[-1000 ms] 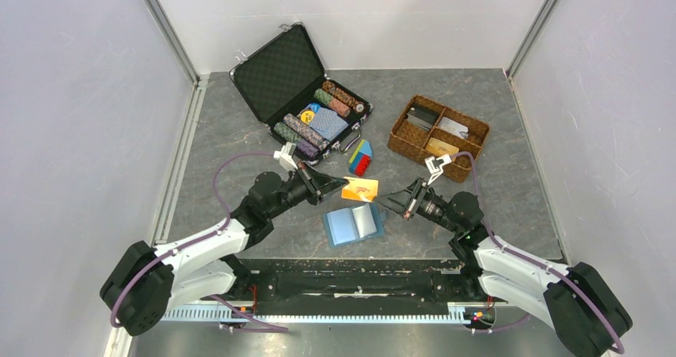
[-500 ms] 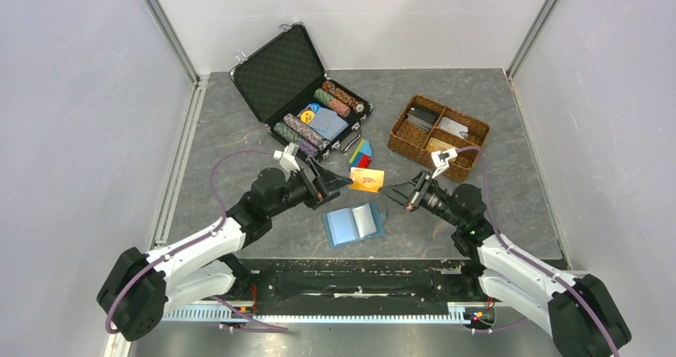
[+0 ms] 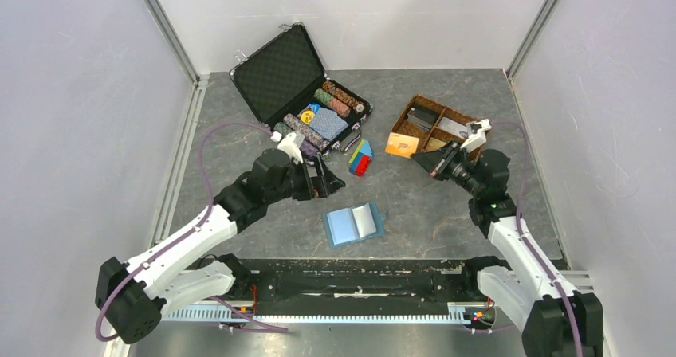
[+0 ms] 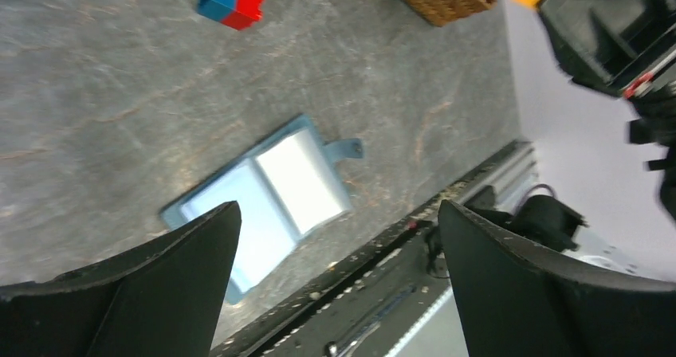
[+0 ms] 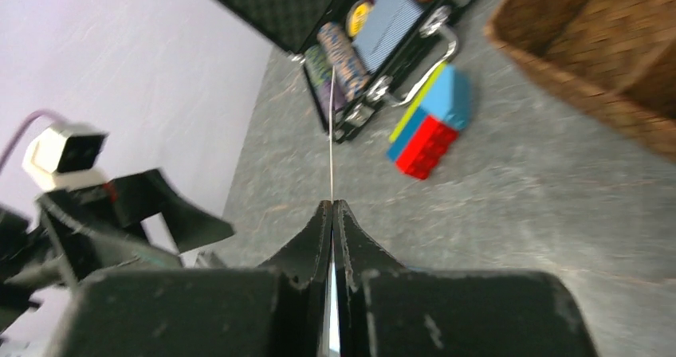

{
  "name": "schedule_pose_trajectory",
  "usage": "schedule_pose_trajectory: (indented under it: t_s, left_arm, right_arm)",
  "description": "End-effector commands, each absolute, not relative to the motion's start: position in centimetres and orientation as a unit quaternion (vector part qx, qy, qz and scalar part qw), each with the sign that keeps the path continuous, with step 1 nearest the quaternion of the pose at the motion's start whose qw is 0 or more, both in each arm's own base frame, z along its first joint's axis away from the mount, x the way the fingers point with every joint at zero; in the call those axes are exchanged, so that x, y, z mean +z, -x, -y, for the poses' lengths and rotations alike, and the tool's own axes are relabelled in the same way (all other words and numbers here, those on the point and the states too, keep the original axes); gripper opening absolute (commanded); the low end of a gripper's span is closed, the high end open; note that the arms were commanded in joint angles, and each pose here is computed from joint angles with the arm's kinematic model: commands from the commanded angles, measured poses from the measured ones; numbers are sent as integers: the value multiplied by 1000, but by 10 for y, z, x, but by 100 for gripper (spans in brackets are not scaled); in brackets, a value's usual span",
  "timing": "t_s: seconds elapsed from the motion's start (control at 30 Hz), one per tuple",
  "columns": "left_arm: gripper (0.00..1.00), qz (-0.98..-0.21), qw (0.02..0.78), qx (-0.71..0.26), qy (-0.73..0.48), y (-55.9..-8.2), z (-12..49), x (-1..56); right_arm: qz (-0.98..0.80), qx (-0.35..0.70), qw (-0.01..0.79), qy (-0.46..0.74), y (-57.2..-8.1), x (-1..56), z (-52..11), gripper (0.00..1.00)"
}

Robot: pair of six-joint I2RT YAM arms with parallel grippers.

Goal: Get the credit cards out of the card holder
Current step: Place the credit card in the storage box.

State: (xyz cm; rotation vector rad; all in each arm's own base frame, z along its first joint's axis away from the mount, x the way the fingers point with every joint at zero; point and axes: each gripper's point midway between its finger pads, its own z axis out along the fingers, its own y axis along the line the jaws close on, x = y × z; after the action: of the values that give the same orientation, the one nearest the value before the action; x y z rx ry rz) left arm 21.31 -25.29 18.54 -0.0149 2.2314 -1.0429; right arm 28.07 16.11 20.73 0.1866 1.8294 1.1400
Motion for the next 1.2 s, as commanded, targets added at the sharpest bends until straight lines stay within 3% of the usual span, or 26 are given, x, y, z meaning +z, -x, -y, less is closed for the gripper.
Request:
schedule_pose_trajectory:
  t_s: [0.0,0.4,1.17]
  left_arm:
    - [100,-879,378,-282,-64,-219,216,188]
    - [100,-873,421,-211,-130,-223,191,217]
    - [100,-876,427,-170,-149,-227,179,205]
  right_arm:
    - [-770,412,482,-73,-297,210,-128,0]
    - [-810,311,464,-177,-322,175,-48,0]
    - [-795,308,460,-248,-368,157,-14,0]
